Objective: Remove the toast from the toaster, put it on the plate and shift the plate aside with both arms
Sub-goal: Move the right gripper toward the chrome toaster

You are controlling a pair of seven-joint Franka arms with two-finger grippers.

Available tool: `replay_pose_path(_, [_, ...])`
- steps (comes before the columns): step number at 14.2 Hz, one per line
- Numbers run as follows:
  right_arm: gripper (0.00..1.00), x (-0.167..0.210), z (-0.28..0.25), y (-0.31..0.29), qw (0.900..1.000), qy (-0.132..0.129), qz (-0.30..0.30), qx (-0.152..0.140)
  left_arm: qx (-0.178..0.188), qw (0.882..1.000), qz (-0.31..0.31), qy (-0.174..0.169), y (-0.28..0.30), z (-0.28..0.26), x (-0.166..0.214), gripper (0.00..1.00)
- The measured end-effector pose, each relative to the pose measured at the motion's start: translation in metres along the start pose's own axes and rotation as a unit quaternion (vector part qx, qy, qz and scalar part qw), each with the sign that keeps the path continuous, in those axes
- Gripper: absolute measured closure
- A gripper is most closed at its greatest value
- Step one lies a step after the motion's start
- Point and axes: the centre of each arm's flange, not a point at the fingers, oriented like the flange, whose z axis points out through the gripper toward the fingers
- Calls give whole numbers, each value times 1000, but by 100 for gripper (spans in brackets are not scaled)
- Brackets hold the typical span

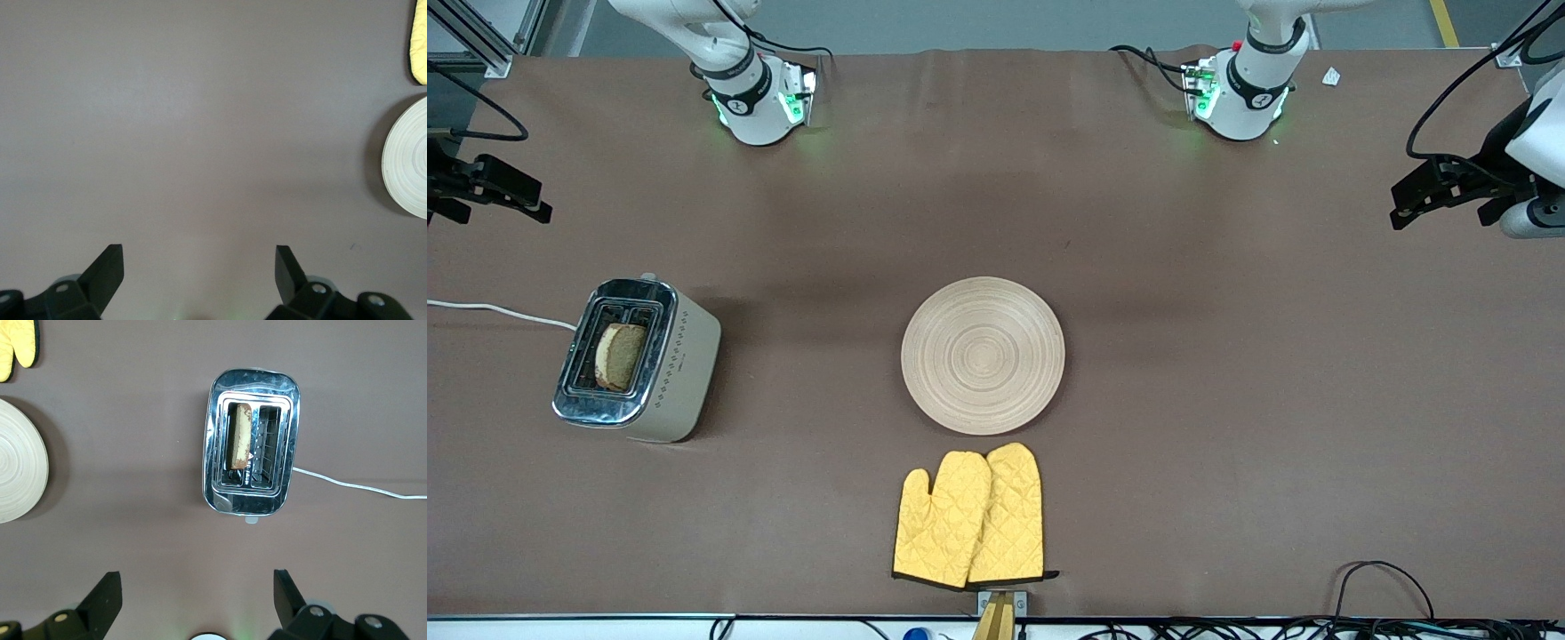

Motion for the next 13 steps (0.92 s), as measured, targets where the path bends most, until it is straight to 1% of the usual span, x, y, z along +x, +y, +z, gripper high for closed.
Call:
replay_pose_path(9, [0, 1, 4, 0, 1000, 0, 0, 0, 1, 1000, -3, -6, -3, 1, -1, 0])
replay_pose_path(11, [0, 10, 25, 0, 1000, 4, 0, 0, 1, 1000, -4, -6, -4, 2, 0, 0])
replay_pose_path(13, [0, 23, 66, 1, 1000, 4, 0, 0, 1, 1000, -4, -8, -5, 3, 1, 0])
